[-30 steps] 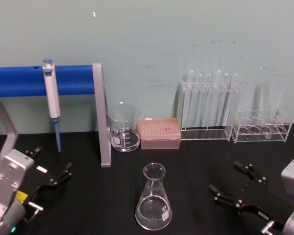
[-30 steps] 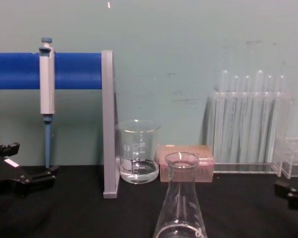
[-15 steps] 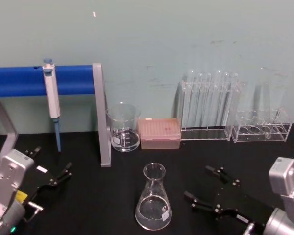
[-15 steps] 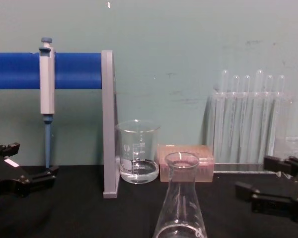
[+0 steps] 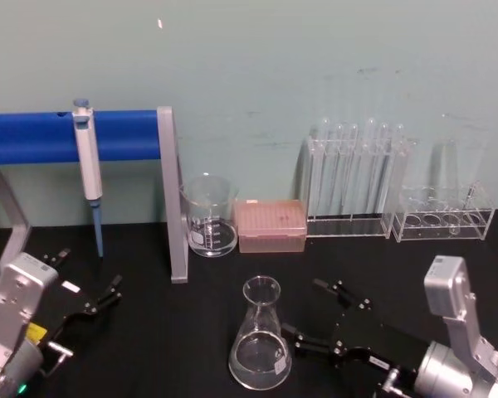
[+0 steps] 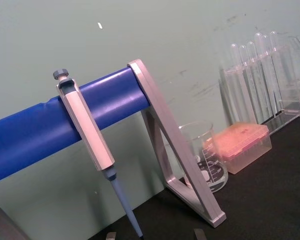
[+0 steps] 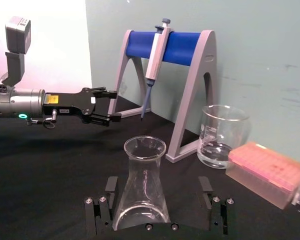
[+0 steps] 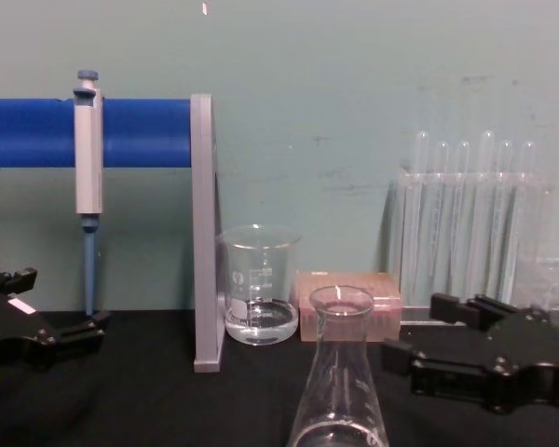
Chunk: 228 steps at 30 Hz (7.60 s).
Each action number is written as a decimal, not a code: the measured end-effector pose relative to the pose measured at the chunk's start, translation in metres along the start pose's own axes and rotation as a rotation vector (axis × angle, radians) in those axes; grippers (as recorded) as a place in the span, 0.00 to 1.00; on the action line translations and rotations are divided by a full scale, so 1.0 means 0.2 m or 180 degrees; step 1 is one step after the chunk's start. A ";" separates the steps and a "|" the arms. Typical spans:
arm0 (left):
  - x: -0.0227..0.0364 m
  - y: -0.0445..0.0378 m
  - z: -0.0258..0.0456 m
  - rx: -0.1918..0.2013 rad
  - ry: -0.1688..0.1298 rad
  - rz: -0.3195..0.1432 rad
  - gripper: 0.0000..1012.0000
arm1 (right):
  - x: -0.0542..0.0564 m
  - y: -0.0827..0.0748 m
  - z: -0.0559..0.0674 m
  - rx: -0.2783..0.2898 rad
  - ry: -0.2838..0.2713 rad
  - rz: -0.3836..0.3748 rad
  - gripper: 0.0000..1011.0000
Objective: Grasp the erlenmeyer flask with one hand, shake it three times, then place it back.
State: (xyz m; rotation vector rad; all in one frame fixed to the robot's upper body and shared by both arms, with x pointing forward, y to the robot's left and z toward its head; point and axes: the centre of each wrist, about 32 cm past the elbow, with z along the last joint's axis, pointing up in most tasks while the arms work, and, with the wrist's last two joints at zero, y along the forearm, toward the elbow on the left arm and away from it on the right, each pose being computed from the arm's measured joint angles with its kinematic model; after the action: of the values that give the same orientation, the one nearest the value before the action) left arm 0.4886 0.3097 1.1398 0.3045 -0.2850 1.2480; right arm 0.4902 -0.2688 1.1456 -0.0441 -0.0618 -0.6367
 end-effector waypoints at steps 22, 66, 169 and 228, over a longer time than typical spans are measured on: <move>0.000 0.000 0.000 0.0000 0.0000 0.0000 0.99 | 0.07 0.19 -0.02 -0.0015 0.0042 0.0270 0.99; 0.000 0.000 0.000 0.0000 0.0000 0.0000 0.99 | 0.10 0.29 -0.02 -0.0023 0.0009 0.0380 0.99; 0.000 0.000 0.000 0.0000 0.0000 0.0000 0.99 | 0.09 0.30 0.11 0.0299 0.0054 0.0382 0.45; 0.000 0.000 0.000 0.0000 0.0000 0.0000 0.99 | 0.00 0.42 0.19 0.0351 0.0094 0.0748 0.45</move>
State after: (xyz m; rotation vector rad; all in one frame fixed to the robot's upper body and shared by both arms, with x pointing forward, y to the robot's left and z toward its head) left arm 0.4886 0.3097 1.1398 0.3045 -0.2851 1.2479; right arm 0.5384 -0.1993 1.1814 0.0640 -0.0620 -0.3981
